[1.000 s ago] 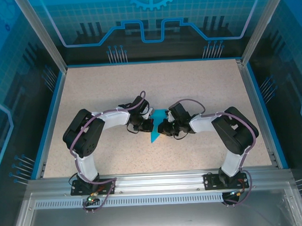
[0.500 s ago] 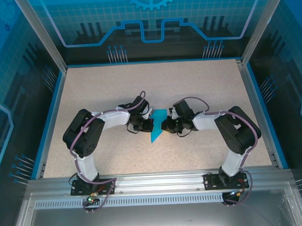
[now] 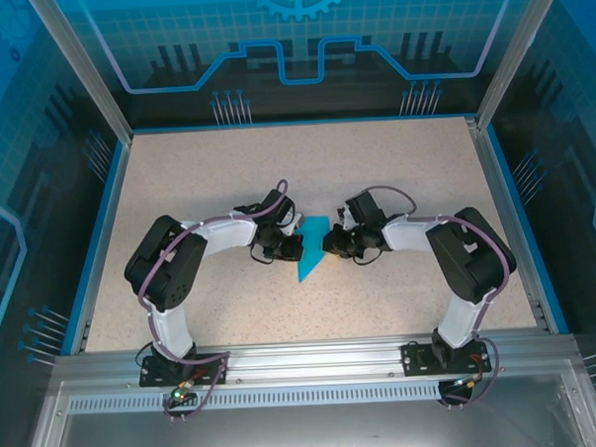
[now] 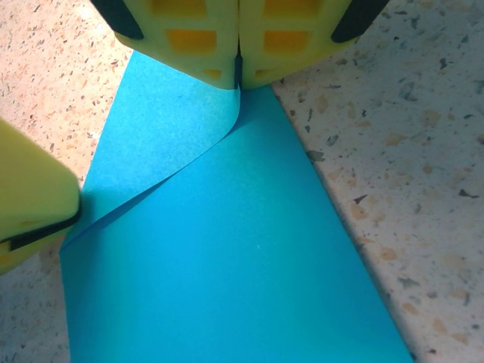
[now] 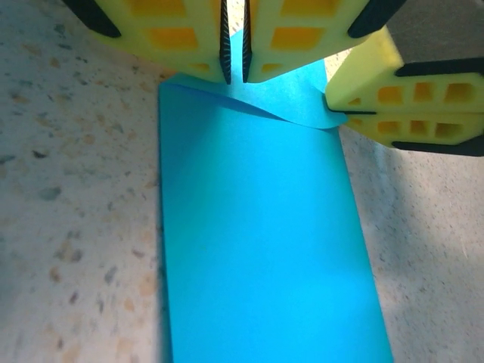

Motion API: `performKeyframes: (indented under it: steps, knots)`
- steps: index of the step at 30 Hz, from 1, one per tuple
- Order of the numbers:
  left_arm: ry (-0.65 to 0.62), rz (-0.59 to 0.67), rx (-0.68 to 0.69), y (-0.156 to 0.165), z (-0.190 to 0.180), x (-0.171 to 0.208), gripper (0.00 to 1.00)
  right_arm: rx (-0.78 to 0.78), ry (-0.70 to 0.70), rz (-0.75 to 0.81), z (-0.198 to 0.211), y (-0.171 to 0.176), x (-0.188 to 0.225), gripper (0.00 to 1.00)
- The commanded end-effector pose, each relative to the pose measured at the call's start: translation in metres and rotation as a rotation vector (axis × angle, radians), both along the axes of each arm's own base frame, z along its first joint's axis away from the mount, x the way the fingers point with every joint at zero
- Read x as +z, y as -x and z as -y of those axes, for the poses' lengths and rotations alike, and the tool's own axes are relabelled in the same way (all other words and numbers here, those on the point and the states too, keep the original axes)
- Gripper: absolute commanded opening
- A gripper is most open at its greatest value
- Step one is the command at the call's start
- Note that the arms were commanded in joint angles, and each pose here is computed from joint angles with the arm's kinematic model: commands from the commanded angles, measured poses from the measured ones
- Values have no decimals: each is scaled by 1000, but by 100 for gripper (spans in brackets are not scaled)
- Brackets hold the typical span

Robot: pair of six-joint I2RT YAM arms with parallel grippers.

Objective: Fold a paper plane with a square sheet of paper (pick it up from the middle)
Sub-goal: Third fold the triangle at the center of the table.

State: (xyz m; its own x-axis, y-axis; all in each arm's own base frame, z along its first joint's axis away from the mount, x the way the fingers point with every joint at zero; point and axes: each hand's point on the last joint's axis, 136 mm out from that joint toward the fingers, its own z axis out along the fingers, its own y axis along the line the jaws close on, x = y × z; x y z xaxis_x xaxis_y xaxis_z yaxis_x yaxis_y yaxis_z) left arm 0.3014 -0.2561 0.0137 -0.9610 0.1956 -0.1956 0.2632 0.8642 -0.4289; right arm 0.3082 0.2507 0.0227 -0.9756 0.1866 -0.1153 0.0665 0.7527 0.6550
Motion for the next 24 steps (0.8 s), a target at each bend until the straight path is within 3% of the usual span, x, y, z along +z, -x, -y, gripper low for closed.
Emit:
performKeyframes:
  steps: [1,7,13,18,22,24]
  knots:
    - [-68,-47,-13,8,-11,-18,6,4,8,24,2,-15,8,14]
    - [-66,-48,-11,9,-10,-18,6,-22,49,-29,9,-11,-20,13]
    - [-46,-38,4,6,-7,-9,8,-14,59,-8,11,-14,-11,14]
    - [-19,-2,20,-2,-3,16,20,-14,42,49,16,-22,19,16]
    - [3,50,56,-10,-2,44,37,-33,35,102,27,-21,39,27]
    - [-18,69,98,-13,-9,55,41,-44,42,89,35,-14,36,30]
